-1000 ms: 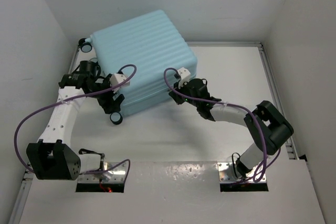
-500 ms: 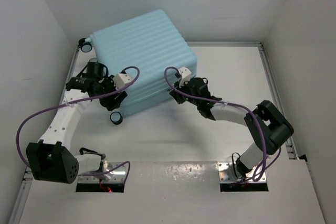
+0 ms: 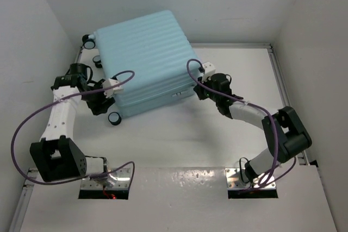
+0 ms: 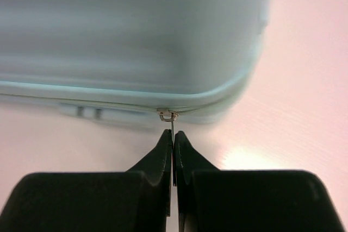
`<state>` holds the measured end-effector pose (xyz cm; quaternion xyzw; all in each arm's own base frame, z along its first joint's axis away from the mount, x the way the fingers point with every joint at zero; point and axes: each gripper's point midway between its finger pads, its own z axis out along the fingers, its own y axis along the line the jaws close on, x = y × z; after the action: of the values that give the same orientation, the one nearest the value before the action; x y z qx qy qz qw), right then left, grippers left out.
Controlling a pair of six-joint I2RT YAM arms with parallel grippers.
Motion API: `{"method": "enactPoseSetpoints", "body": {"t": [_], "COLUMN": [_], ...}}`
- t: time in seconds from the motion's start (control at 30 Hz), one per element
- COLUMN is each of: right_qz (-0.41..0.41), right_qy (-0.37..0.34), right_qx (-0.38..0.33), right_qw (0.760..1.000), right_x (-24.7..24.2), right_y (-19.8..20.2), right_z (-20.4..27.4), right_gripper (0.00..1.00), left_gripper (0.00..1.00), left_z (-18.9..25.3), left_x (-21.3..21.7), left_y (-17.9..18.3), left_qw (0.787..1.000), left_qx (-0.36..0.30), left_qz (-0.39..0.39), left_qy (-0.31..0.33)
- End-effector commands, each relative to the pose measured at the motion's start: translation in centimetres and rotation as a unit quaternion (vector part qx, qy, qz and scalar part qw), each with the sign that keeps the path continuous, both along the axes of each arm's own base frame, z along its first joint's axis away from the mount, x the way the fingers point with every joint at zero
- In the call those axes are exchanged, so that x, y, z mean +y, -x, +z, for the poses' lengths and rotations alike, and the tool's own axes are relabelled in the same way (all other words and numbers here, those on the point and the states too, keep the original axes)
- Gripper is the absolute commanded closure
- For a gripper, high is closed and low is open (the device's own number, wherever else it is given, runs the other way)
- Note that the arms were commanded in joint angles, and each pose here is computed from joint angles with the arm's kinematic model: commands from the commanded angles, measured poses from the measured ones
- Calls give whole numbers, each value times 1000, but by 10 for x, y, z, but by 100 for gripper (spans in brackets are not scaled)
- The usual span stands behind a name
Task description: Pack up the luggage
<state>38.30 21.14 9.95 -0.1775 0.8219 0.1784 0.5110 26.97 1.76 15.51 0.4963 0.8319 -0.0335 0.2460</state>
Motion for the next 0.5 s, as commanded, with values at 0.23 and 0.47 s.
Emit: {"method": "enactPoseSetpoints", "body": {"t": [0.23,0.47], "right_qz": [-72,-74], "right_qy": [38,5], "right_qx": [-33,-57], "right_qw": [996,996], "right_x": [-80,-101], "right_y": [-48,-121], "right_z": [10,22], "right_gripper": [100,100], "left_gripper": [100,100], "left_z": [-5,-5], "left_x": [102,87], "left_y": [-136,-224], "left_qw": [992,985], "left_qx": [-35,-67], "left_qz": [70,93], "left_qy": [-96,-129]}}
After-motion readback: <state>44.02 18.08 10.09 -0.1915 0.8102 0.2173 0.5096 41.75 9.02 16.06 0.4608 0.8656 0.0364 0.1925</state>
